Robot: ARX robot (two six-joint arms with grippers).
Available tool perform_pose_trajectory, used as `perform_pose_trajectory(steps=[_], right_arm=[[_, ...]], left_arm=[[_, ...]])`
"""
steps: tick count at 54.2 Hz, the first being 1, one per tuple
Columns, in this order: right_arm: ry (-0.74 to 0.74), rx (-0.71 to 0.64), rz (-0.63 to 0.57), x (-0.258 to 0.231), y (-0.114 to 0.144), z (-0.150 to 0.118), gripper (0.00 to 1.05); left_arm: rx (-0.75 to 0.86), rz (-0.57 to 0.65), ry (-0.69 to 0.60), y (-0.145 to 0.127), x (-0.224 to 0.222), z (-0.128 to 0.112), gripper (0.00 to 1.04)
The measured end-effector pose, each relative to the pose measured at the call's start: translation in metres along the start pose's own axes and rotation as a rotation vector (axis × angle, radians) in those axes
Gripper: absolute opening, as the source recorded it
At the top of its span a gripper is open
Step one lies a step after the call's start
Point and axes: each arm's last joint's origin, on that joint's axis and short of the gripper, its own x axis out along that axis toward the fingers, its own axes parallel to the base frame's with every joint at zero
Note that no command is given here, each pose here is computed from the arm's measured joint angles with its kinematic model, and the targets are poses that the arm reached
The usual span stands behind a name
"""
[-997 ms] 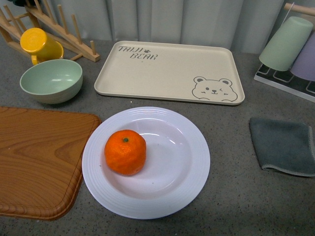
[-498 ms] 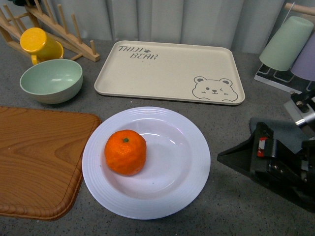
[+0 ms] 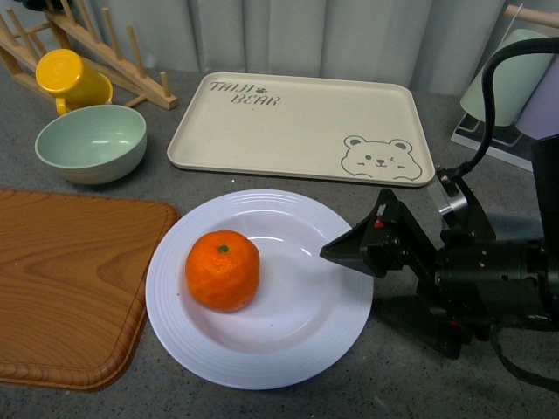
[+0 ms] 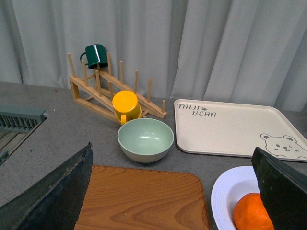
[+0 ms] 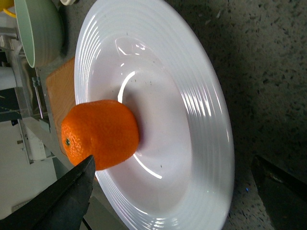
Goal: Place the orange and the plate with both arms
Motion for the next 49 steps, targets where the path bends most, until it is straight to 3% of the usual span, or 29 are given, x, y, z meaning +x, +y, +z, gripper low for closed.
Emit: perform_pose_trajectory(steps=[30, 35, 49], right_arm=[[0.045, 0.054, -0.010, 0.028, 0.006, 0.007, 0.94], [0.048, 0.059, -0.026, 0.029, 0.005, 0.007, 0.83], [0.064, 0.078, -0.078, 0.033, -0.002, 0.002, 0.29]], left_arm=[[0.000, 0.000, 0.000, 0.000, 0.000, 0.000, 0.98], [0.000, 0.000, 0.000, 0.000, 0.000, 0.000, 0.98], [0.000, 0.000, 0.000, 0.000, 0.000, 0.000, 0.98]])
